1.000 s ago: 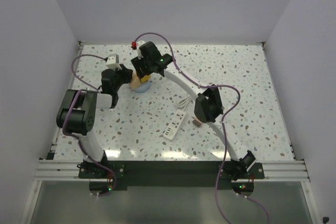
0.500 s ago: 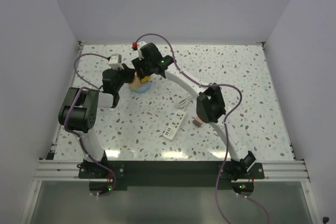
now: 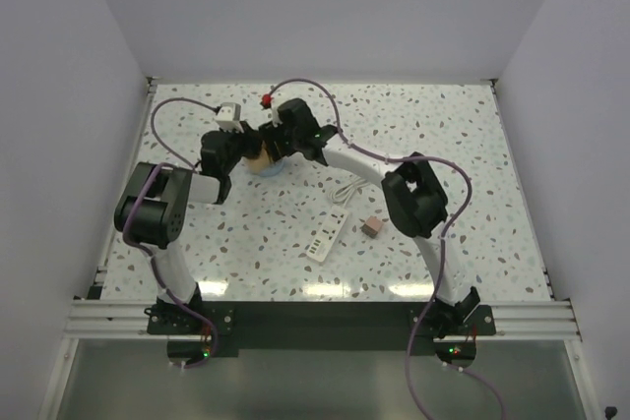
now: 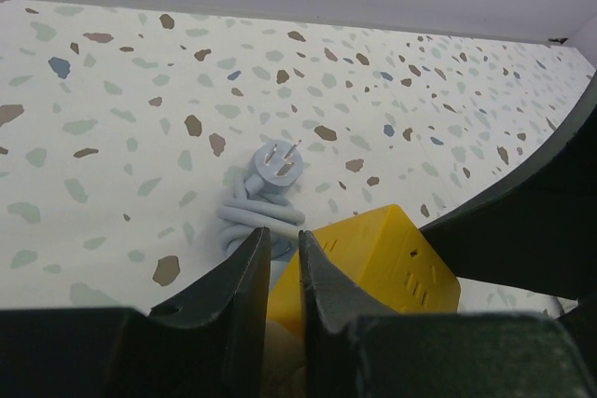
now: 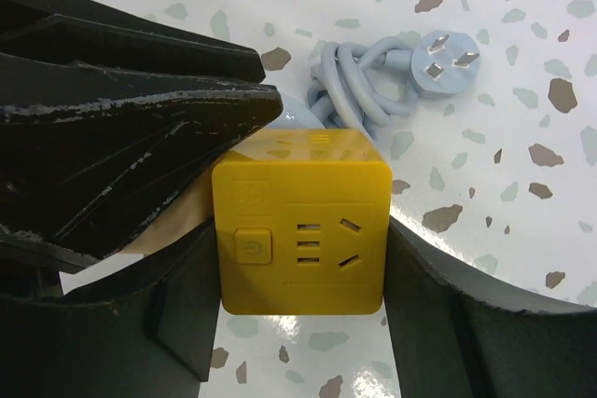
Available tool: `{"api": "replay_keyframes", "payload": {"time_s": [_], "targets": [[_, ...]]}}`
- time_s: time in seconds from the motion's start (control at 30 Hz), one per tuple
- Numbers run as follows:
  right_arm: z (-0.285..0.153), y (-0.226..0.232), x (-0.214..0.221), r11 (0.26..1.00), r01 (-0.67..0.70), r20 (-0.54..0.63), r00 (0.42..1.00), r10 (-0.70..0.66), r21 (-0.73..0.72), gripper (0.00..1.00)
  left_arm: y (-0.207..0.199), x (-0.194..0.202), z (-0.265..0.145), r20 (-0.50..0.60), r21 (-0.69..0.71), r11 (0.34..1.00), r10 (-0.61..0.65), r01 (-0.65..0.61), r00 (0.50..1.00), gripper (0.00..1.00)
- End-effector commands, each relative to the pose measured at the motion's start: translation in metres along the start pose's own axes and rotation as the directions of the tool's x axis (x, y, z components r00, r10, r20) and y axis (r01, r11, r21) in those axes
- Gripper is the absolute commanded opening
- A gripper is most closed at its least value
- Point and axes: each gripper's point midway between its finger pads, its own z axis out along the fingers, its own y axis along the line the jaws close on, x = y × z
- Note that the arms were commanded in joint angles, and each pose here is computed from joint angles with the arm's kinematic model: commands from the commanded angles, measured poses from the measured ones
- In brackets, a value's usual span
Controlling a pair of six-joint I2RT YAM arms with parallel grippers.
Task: Insert the plug
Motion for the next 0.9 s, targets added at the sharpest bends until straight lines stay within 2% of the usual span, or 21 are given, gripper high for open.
{"api": "replay_keyframes", "payload": {"time_s": [0.0, 0.17, 0.4, 0.63, 0.77, 0.83, 0.87], "targets": [[-0.006, -0.007, 0.075, 0.999, -0.017, -0.218, 0.976, 0.027, 0.049, 0.0, -0.021, 0.088, -0.018, -0.263, 0.056, 0.997, -0.032, 0.049, 0.964, 0.23], [-0.014, -0.009, 0.079, 0.998, -0.015, -0.219, 0.975, 0.027, 0.059, 0.0, -0.037, 0.1, -0.019, -0.285, 0.112, 0.992, -0.023, 0.057, 0.958, 0.21], [-0.042, -0.012, 0.083, 0.998, -0.008, -0.213, 0.977, 0.023, 0.07, 0.0, -0.08, 0.113, -0.016, -0.308, 0.23, 0.972, 0.02, 0.054, 0.951, 0.21], [-0.07, -0.016, 0.09, 0.997, -0.02, -0.207, 0.978, 0.037, 0.08, 0.0, -0.111, 0.128, -0.03, -0.339, 0.327, 0.941, 0.036, 0.082, 0.94, 0.2], [-0.082, -0.02, 0.088, 0.996, -0.017, -0.192, 0.981, 0.035, 0.093, 0.0, -0.121, 0.121, -0.037, -0.316, 0.358, 0.93, 0.03, 0.09, 0.948, 0.2], [-0.083, -0.022, 0.083, 0.995, -0.002, -0.189, 0.982, 0.02, 0.096, 0.0, -0.118, 0.106, -0.04, -0.276, 0.332, 0.941, 0.029, 0.067, 0.961, 0.22], [-0.082, -0.023, 0.077, 0.995, 0.007, -0.186, 0.983, 0.011, 0.096, 0.0, -0.122, 0.093, -0.042, -0.245, 0.331, 0.942, 0.033, 0.052, 0.969, 0.31]]}}
